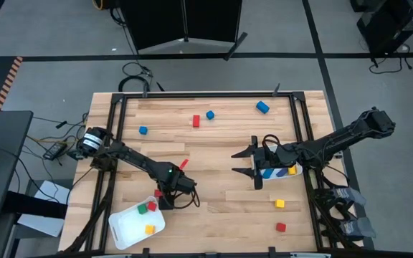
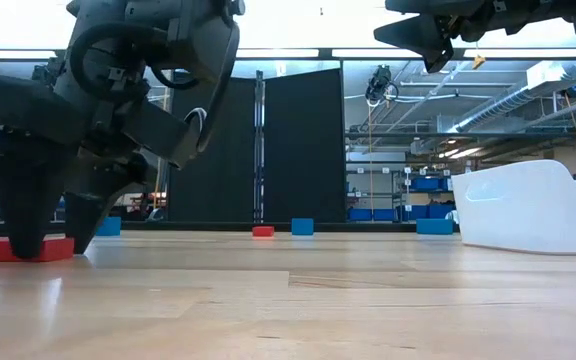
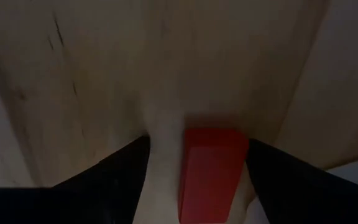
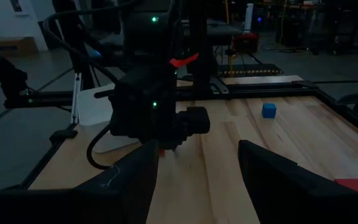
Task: Sort blocks by size
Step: Put the red rectangular block into the top white bin, then put the yellow square block into the bottom white bin
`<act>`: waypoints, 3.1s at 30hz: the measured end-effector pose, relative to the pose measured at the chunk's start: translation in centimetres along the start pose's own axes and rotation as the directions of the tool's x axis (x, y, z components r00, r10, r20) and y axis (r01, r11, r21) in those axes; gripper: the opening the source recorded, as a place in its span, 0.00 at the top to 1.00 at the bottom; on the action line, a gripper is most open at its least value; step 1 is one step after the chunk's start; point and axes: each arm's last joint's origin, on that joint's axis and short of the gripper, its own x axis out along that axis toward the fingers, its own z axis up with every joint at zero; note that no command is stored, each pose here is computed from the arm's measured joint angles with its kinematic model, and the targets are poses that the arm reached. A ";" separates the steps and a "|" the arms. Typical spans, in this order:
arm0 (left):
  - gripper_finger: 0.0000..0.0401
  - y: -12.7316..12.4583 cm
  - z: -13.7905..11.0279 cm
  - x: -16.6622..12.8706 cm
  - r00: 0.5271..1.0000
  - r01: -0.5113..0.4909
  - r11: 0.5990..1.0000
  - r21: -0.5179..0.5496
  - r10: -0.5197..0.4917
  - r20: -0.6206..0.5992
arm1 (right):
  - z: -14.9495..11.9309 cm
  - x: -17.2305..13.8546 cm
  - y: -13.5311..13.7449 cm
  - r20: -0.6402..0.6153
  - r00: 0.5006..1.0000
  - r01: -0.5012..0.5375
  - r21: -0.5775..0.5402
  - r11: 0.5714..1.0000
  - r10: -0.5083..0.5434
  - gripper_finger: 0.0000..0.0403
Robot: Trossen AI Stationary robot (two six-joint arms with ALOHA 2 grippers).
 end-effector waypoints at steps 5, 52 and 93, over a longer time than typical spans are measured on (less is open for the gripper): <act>0.39 0.1 -0.1 0.2 1.000 -0.010 1.000 -0.017 0.009 -0.004 | 0.0 0.0 0.0 0.000 1.000 0.000 0.000 1.000 0.000 0.43; 0.68 6.0 20.2 -9.7 -0.010 -0.106 0.994 0.036 -0.037 0.999 | 6.9 -9.0 1.1 0.467 0.872 -0.083 -0.155 0.984 0.147 0.43; 0.67 9.7 0.0 -12.3 -0.327 0.092 0.993 -0.073 0.099 0.940 | -1.4 -5.7 9.6 -0.827 0.560 0.129 0.154 0.980 0.057 0.41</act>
